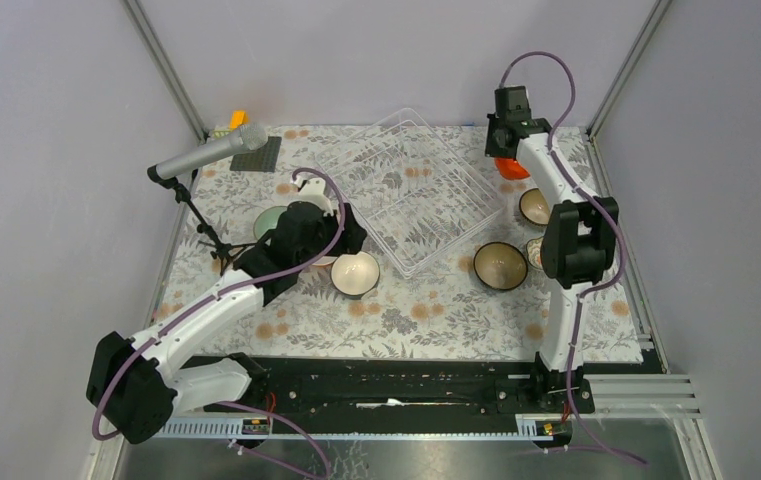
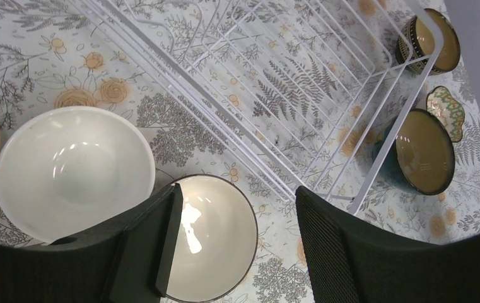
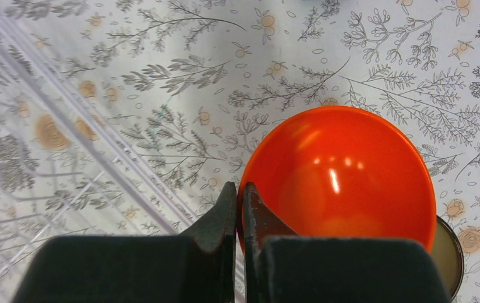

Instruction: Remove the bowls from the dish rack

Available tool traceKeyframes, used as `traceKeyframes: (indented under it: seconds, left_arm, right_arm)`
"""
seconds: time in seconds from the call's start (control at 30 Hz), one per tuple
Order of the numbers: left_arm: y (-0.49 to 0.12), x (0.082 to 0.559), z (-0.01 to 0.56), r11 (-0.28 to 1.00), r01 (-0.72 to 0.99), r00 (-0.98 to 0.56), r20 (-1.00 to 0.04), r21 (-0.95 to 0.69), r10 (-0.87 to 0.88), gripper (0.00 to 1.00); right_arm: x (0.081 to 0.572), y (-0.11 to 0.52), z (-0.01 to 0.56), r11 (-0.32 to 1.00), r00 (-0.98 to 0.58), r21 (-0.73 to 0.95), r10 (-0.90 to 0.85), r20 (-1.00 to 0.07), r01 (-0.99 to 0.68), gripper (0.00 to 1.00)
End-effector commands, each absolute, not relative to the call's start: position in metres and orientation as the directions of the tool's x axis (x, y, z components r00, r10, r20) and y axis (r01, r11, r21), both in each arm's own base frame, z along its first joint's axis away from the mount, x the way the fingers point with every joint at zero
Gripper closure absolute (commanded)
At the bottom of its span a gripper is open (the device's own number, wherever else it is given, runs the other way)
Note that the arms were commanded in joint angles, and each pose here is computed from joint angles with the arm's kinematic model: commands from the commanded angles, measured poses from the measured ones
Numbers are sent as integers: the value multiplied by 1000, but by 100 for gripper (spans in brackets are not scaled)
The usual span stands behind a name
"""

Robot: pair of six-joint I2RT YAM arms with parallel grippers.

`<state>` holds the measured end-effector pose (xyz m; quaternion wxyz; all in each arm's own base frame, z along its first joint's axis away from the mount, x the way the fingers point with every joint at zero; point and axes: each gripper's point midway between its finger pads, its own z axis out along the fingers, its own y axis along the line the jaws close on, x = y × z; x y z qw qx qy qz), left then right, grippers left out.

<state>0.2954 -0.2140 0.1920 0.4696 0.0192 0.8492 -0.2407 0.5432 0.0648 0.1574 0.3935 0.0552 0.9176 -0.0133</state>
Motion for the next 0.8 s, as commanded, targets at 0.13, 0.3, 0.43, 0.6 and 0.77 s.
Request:
traceKeyframes:
  seconds: [0.13,0.3,0.43,0.6,0.77]
  left_arm:
    - [-205,296,200,877,235,-504,-824,-420,-260,29]
    - [-201,293,199,876,216,-504,-818,-431,-278,29]
    - [-199,292,199,873,211,-494,-819,-439,-292,29]
    - [-196,292,197,878,194,-490,-819,-437,-299,29]
    - [-191,292,193,883,170,-482,-819,-437,-313,29]
  right_arm:
    - [571,49,145,986,-660,-73,45,-750,151,100]
    - [576,55,118,991,-660,-55,40,-750,122,100]
    - [580,60,102,993,-669,-74,6,-743,90,98]
    - [581,58,85,985,-673,-139,-34,-739,102,96]
    - [578,59,85,986,-670,-134,-31,-742,102,73]
